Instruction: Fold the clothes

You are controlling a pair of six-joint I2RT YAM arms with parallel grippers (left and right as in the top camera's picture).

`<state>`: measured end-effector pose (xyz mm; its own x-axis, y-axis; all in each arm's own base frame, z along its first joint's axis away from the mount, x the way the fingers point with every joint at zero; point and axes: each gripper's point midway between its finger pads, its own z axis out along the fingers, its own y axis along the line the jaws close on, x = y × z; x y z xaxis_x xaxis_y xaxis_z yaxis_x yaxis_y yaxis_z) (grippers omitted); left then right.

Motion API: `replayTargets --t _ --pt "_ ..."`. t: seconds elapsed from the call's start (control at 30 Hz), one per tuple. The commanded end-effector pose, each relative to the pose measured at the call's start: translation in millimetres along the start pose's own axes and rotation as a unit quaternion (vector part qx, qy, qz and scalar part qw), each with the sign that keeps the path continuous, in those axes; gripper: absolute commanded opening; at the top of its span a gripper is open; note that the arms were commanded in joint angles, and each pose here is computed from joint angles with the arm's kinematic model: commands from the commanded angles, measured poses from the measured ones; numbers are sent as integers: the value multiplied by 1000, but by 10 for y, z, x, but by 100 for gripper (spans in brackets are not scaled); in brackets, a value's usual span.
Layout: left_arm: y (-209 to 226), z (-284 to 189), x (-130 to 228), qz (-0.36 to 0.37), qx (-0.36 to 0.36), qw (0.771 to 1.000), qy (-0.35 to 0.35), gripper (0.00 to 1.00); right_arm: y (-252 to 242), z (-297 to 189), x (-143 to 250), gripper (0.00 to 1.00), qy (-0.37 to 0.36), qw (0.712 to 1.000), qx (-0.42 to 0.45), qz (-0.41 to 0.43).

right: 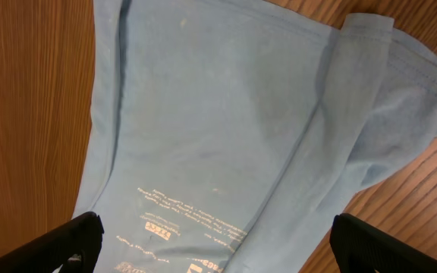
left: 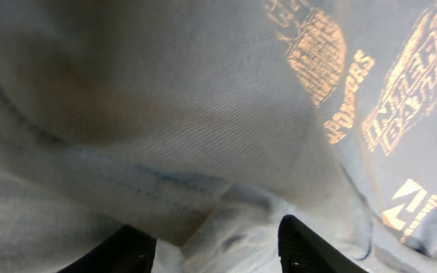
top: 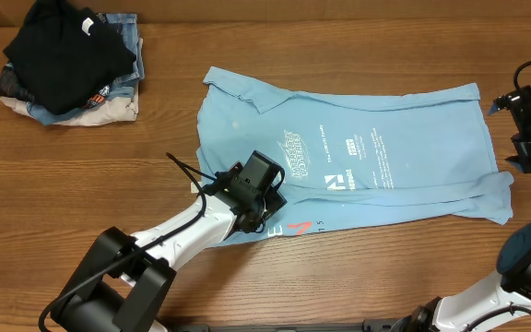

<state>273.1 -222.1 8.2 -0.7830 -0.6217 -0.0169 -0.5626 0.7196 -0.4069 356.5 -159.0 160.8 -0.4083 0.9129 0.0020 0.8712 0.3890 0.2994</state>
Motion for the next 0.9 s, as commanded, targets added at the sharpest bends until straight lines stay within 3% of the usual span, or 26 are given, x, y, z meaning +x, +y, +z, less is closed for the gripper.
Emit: replayTargets --t 0.0,0.27,0.87 --pt "132 -18 2 7 -21 1000 1 55 12 -74 -23 100 -15 1000 4 -9" --pt "469 -89 -164 2 -81 997 -6 59 -1 -74 -17 100 -14 1000 6 -8" --pt "45 -432 -125 57 -28 998 8 62 -5 -74 -21 100 -15 1000 8 -21"
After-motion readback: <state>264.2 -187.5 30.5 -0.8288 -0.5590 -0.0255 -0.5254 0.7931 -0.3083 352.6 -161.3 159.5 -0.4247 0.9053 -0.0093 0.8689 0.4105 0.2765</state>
